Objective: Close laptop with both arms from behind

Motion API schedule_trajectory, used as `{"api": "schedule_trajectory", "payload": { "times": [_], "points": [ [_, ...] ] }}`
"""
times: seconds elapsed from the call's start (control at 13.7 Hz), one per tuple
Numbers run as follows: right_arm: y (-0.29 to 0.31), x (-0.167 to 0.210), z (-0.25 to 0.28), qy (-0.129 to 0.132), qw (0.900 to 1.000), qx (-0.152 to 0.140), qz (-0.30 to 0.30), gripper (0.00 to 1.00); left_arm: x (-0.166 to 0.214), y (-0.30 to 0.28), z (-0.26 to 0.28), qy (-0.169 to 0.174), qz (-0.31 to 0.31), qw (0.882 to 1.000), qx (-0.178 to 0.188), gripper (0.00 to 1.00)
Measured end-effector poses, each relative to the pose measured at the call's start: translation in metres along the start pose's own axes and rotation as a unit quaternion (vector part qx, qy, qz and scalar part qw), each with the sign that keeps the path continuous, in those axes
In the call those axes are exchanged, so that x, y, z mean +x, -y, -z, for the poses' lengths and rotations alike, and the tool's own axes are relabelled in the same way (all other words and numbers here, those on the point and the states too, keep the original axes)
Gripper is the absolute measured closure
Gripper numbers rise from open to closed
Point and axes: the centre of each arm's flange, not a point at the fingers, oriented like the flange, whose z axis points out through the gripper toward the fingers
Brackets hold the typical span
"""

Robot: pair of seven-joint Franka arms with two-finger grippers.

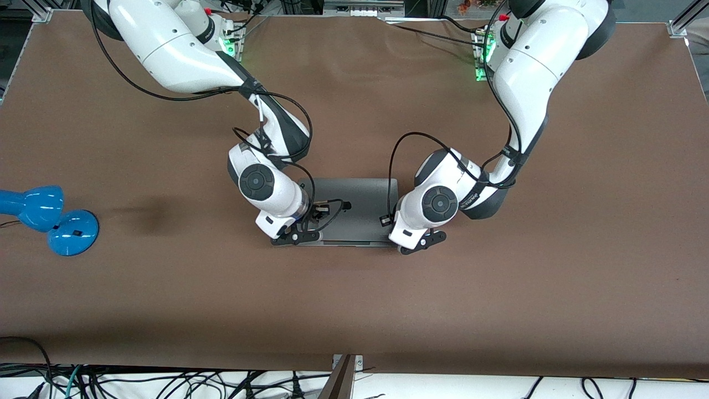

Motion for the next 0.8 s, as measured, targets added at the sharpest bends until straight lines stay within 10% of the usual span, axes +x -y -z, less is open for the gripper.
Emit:
{"api": "schedule_trajectory", "payload": {
  "times": [0.8],
  "points": [
    [-0.01,0.009,-0.028,-0.046,0.997,-0.015,0.058,0.99,0.016,0.005,-0.02,-0.008,0.01,1.0,-0.001,0.99]
  ]
}}
